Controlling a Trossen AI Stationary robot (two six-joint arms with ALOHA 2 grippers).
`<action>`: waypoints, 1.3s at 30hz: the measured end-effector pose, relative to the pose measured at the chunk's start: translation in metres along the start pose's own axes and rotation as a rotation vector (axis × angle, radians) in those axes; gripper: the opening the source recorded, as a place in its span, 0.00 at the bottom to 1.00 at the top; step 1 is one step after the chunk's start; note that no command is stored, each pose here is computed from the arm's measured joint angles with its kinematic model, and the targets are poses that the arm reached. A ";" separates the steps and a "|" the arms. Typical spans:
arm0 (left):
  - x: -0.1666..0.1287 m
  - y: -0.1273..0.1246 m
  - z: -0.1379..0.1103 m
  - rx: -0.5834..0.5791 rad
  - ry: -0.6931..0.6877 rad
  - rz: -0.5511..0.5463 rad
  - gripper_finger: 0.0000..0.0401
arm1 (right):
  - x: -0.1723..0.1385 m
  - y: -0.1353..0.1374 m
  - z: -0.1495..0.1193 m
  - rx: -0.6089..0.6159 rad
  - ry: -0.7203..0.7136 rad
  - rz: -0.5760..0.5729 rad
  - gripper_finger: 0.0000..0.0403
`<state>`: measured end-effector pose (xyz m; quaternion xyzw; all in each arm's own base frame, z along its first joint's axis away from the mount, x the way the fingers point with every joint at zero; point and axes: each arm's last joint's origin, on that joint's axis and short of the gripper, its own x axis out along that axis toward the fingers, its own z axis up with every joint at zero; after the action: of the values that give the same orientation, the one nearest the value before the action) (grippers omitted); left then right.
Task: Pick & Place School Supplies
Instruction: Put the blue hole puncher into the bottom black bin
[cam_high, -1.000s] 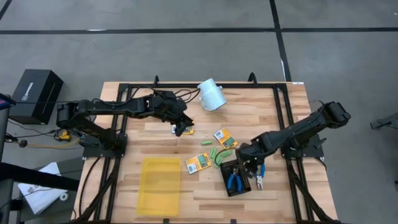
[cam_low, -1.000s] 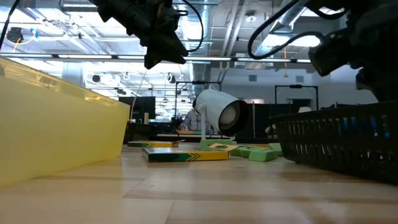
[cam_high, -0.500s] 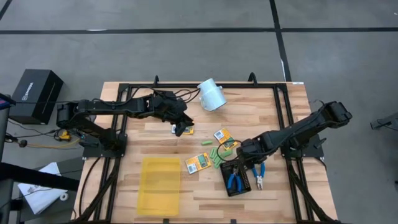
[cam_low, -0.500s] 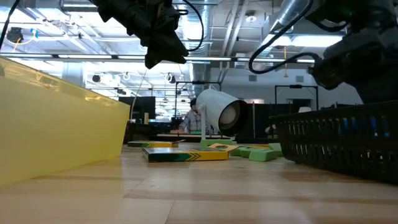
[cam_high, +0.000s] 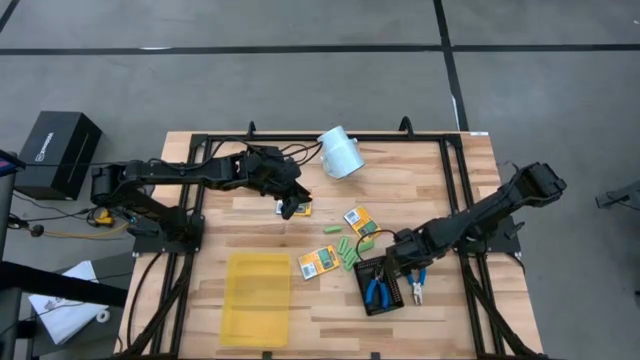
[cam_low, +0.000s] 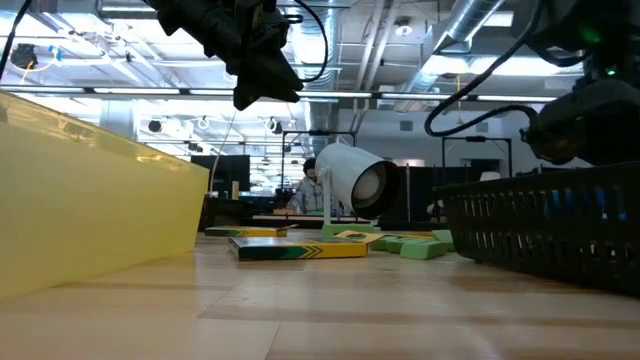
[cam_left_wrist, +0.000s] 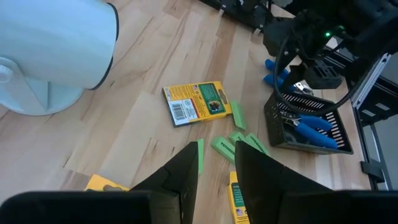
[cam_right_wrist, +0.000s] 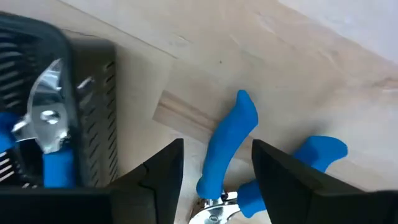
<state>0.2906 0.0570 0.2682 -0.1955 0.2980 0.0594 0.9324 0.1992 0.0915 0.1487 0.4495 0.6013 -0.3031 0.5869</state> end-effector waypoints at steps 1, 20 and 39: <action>0.000 0.000 0.000 0.000 0.000 0.000 0.25 | 0.002 -0.001 -0.001 0.005 0.000 0.002 0.44; 0.002 0.001 -0.001 -0.003 0.011 0.004 0.25 | 0.022 -0.023 0.004 0.069 -0.051 -0.007 0.33; 0.029 0.006 -0.007 -0.016 0.048 -0.027 0.25 | 0.021 -0.024 0.010 0.041 -0.070 0.011 0.07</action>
<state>0.3089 0.0596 0.2446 -0.2083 0.3174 0.0445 0.9241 0.1834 0.0765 0.1232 0.4537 0.5716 -0.3278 0.6000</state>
